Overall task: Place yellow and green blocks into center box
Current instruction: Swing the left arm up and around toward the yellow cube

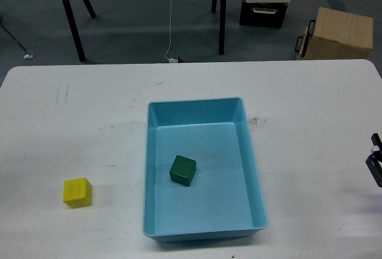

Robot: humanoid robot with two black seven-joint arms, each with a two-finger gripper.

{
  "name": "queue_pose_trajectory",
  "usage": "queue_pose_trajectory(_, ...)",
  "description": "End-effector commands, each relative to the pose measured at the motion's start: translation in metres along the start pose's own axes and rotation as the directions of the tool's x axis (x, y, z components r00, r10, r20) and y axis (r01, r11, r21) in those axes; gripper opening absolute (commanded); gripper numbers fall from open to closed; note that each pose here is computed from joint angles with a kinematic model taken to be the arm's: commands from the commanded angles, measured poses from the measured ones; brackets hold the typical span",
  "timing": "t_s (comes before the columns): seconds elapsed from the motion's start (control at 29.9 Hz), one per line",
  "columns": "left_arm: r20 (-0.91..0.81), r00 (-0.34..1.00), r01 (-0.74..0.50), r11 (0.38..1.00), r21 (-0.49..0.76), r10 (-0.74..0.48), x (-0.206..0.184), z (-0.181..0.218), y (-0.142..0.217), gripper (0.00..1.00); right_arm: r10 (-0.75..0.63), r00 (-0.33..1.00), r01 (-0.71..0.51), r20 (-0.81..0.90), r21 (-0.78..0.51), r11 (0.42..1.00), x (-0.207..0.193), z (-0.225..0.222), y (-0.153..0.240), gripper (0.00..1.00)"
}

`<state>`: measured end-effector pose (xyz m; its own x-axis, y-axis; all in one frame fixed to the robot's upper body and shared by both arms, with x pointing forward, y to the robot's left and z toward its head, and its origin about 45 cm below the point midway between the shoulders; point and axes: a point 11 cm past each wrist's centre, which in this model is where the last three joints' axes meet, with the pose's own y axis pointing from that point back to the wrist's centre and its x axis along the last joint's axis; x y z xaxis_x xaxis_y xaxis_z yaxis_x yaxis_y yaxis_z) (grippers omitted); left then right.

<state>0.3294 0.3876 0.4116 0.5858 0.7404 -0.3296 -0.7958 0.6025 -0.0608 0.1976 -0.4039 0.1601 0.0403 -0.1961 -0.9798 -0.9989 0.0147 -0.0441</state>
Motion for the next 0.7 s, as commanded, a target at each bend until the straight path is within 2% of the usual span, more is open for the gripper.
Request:
queue_pose_trajectory(0.0, 0.096, 0.994, 0.041, 0.995, 0.093, -0.050, -0.014, 0.015, -0.024, 1.00, -0.004, 1.000, 0.004, 0.016, 0.007, 1.000, 0.001, 0.004, -0.001, 1.00)
queue_pose_trajectory(0.37, 0.228, 0.953, 0.105, 0.924, 0.367, -0.199, -0.046, 0.007, -0.110, 1.00, -0.002, 1.000, 0.001, 0.022, 0.011, 1.000, 0.003, 0.010, 0.001, 1.00)
queue_pose_trajectory(0.5, 0.310, 0.903, 0.117, 0.864, 0.490, -0.298, -0.069, -0.016, -0.138, 1.00, -0.001, 1.000, 0.001, 0.023, 0.010, 1.000, 0.004, 0.010, 0.000, 1.00)
queue_pose_trajectory(0.67, 0.360, 0.853, 0.104, 0.799, 0.592, -0.378, -0.081, -0.047, -0.153, 1.00, -0.004, 1.000, 0.004, 0.013, -0.003, 1.000, 0.004, 0.013, -0.003, 1.00)
